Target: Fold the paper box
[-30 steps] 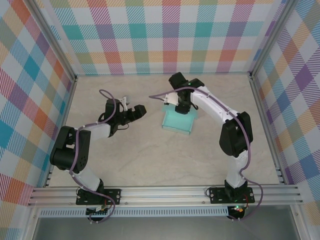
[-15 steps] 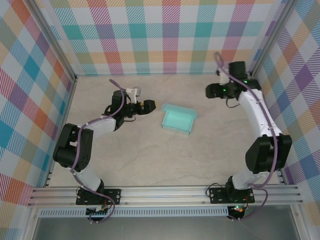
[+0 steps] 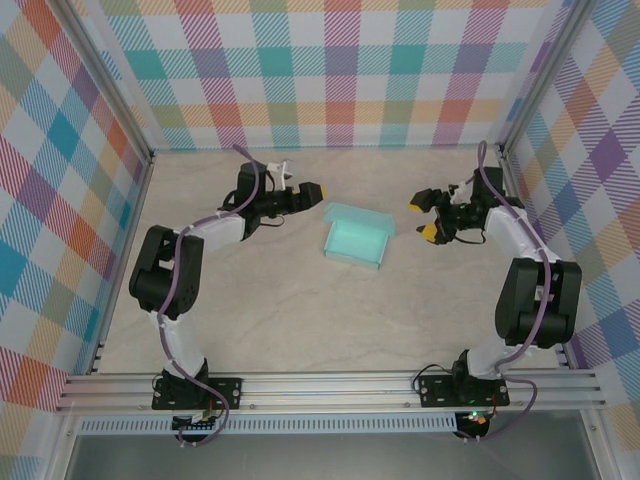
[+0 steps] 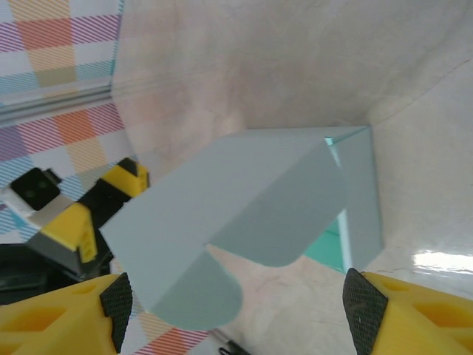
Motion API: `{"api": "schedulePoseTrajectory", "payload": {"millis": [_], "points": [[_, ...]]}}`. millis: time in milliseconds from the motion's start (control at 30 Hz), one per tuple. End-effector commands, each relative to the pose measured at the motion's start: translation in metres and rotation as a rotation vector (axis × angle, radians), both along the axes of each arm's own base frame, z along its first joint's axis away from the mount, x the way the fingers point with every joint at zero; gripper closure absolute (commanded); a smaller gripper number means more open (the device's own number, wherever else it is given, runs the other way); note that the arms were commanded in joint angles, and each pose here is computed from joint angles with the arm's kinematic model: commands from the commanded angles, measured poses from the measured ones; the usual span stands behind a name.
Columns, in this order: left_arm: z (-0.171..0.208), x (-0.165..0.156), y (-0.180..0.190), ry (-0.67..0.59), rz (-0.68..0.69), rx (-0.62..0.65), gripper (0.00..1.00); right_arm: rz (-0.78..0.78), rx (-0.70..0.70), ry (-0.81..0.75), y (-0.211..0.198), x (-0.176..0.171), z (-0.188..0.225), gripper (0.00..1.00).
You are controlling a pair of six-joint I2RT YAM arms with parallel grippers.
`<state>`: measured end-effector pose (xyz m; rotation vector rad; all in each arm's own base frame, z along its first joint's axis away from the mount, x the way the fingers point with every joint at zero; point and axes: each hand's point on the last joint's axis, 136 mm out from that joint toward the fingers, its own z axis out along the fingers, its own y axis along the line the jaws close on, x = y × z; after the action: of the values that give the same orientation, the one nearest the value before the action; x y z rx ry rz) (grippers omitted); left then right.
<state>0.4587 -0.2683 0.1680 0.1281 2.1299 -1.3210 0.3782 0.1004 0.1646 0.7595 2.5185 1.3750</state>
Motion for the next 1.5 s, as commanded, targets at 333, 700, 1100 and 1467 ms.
{"api": "schedulePoseTrajectory", "payload": {"millis": [333, 700, 1100, 1467], "points": [[-0.004, -0.007, -0.023, 0.188, 0.027, -0.162, 0.19, -0.027, 0.197, 0.186, 0.047, 0.018, -0.014, 0.25], [-0.008, -0.029, -0.047, 0.244, 0.004, -0.21, 0.2, -0.018, 0.199, 0.218, 0.065, 0.017, -0.02, 0.26], [-0.01, -0.022, -0.037, 0.255, 0.057, -0.195, 0.21, -0.017, 0.156, 0.247, 0.068, 0.014, -0.028, 0.26], [-0.003, -0.03, 0.037, 0.082, 0.1, 0.075, 0.15, 0.055, -0.107, 0.102, 0.018, 0.005, -0.038, 0.27]]}}
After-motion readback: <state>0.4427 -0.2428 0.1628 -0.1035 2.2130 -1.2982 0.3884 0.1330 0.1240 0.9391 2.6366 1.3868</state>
